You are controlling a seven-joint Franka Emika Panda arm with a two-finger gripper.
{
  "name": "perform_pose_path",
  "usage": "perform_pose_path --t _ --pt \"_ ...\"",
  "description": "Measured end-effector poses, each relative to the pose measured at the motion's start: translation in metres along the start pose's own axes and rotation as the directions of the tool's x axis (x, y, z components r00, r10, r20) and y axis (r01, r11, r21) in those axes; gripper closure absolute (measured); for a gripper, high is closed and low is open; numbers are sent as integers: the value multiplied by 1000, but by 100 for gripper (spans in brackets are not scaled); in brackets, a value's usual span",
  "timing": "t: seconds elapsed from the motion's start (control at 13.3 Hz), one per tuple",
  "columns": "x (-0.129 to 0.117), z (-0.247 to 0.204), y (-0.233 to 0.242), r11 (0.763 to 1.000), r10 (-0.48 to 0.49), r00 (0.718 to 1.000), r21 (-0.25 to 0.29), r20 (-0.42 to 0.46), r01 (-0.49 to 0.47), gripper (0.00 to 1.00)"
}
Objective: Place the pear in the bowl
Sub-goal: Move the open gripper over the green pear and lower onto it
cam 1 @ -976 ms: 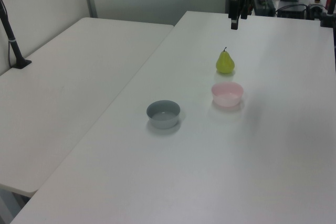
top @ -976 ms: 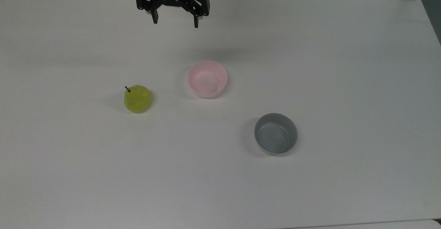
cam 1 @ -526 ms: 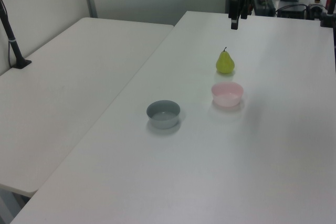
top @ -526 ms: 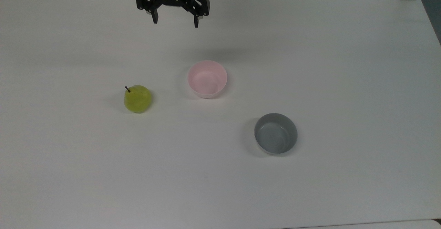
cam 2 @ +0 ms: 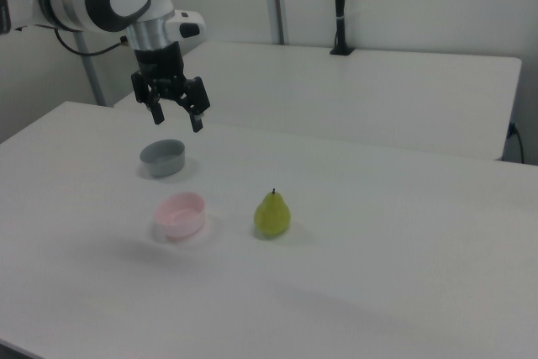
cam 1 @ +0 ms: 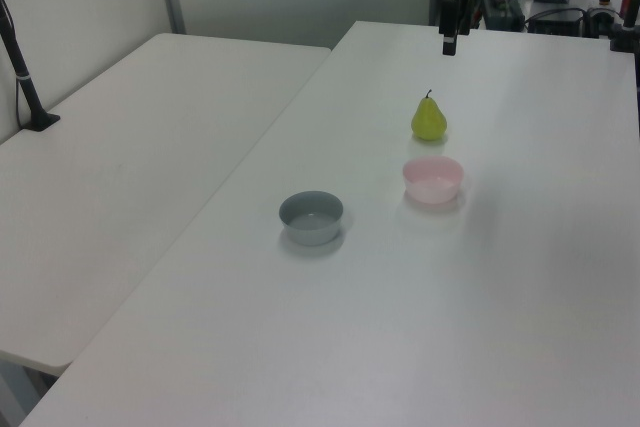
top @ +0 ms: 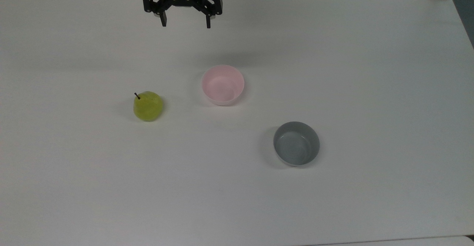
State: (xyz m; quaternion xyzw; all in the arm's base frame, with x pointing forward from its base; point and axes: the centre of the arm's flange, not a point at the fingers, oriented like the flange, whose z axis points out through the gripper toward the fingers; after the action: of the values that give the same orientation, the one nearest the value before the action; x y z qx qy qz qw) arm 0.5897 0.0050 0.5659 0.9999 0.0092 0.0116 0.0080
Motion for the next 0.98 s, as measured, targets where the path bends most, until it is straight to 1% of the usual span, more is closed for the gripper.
perform_pose_path --t 0.15,0.3,0.45,0.6,0.83,0.98 --pt "-1 0 22 997 -73 997 -1 1 73 0" --pt "-2 1 47 990 -143 990 -2 2 143 0" --pt "0 5 75 986 -167 986 -8 -14 167 0" --pt "9 21 90 986 -168 985 -14 -26 168 0" --pt "31 74 111 980 -200 980 -13 -11 199 0" --pt "45 122 118 976 -214 977 -32 16 214 0"
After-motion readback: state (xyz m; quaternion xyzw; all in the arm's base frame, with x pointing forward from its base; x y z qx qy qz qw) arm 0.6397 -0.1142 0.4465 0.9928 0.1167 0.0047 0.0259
